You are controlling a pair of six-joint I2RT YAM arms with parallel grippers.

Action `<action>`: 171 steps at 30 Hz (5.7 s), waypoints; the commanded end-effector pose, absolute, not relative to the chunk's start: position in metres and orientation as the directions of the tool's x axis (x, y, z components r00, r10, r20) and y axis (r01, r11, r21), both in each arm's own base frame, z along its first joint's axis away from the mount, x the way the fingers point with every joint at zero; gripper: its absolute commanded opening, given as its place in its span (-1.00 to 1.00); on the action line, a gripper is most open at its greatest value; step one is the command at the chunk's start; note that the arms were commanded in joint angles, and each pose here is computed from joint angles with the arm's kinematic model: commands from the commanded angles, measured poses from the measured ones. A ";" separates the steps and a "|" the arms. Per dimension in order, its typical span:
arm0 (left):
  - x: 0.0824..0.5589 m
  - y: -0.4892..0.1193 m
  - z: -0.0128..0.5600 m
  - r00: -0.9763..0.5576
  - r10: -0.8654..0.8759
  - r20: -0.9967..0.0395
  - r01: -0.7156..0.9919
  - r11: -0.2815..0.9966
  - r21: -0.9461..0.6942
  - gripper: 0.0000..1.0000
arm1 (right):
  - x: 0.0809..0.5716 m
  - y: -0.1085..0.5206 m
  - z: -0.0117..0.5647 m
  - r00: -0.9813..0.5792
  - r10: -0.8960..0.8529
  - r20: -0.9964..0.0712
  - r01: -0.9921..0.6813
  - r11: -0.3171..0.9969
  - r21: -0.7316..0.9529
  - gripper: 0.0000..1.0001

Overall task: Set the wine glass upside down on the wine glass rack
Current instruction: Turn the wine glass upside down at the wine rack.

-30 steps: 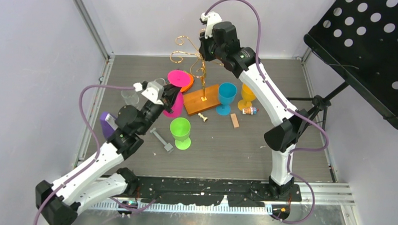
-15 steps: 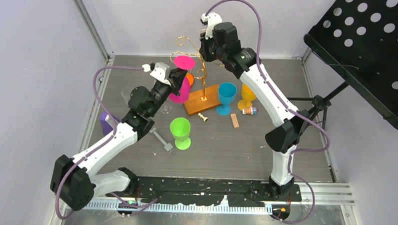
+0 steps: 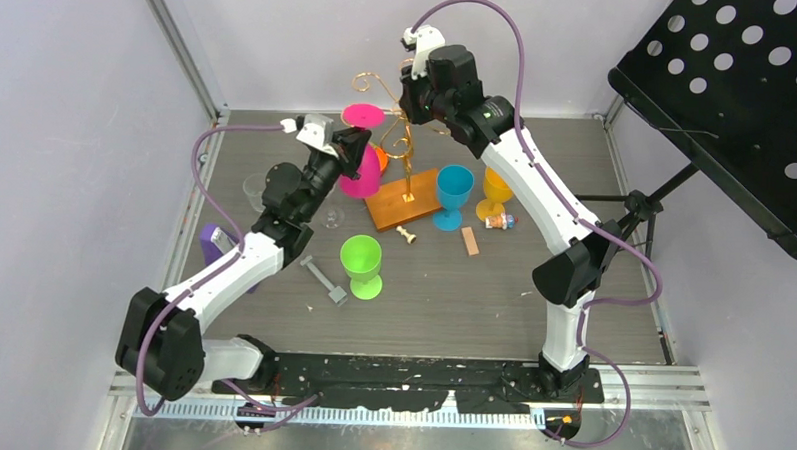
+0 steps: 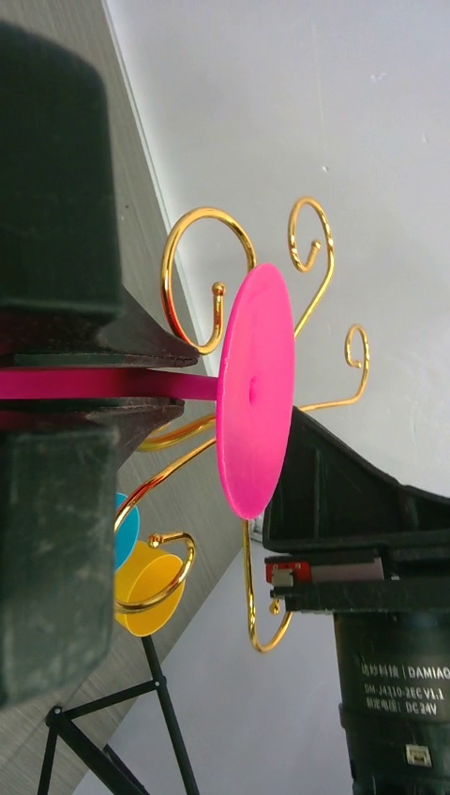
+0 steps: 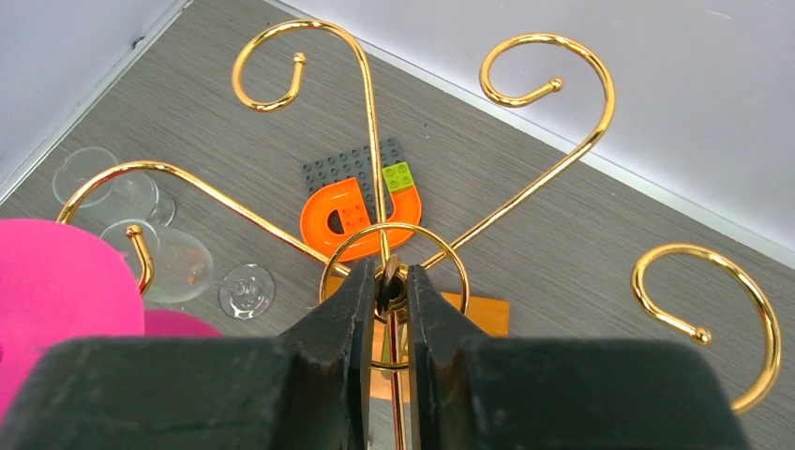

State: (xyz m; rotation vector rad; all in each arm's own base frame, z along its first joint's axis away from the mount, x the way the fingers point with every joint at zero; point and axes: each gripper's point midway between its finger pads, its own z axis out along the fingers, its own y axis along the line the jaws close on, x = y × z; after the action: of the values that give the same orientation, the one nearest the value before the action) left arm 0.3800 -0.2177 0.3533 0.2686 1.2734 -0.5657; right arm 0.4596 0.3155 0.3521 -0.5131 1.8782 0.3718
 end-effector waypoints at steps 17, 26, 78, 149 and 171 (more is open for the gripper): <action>0.410 -0.211 0.356 0.202 -0.331 -0.922 0.477 0.855 -0.202 -1.00 | 0.444 0.311 0.350 -0.328 -0.196 -0.924 -0.537 0.844 0.011 -0.89; 0.425 -0.200 0.354 0.189 -0.352 -0.917 0.393 0.883 -0.258 -1.00 | 0.442 0.310 0.348 -0.330 -0.200 -0.923 -0.539 0.842 0.011 -0.89; 0.423 -0.179 0.345 0.342 -0.377 -0.861 0.337 0.904 -0.262 -1.00 | 0.443 0.283 0.327 -0.460 -0.100 -0.882 -0.435 0.892 0.125 -0.89; 0.357 -0.210 0.349 0.255 -0.280 -0.926 0.603 0.794 -0.074 0.51 | 0.441 0.258 0.305 -0.500 -0.082 -0.862 -0.404 0.903 0.149 -0.89; 0.292 -0.137 0.331 0.114 -0.227 -0.967 0.403 0.900 -0.164 0.74 | 0.444 0.259 0.332 -0.441 -0.049 -0.896 -0.413 0.898 0.154 -0.24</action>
State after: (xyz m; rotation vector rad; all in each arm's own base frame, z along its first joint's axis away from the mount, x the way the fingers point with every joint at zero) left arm 0.2953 -0.1593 0.3269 0.2561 1.3426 -0.5248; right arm 0.4426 0.2832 0.3440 -0.3732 1.9314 0.5123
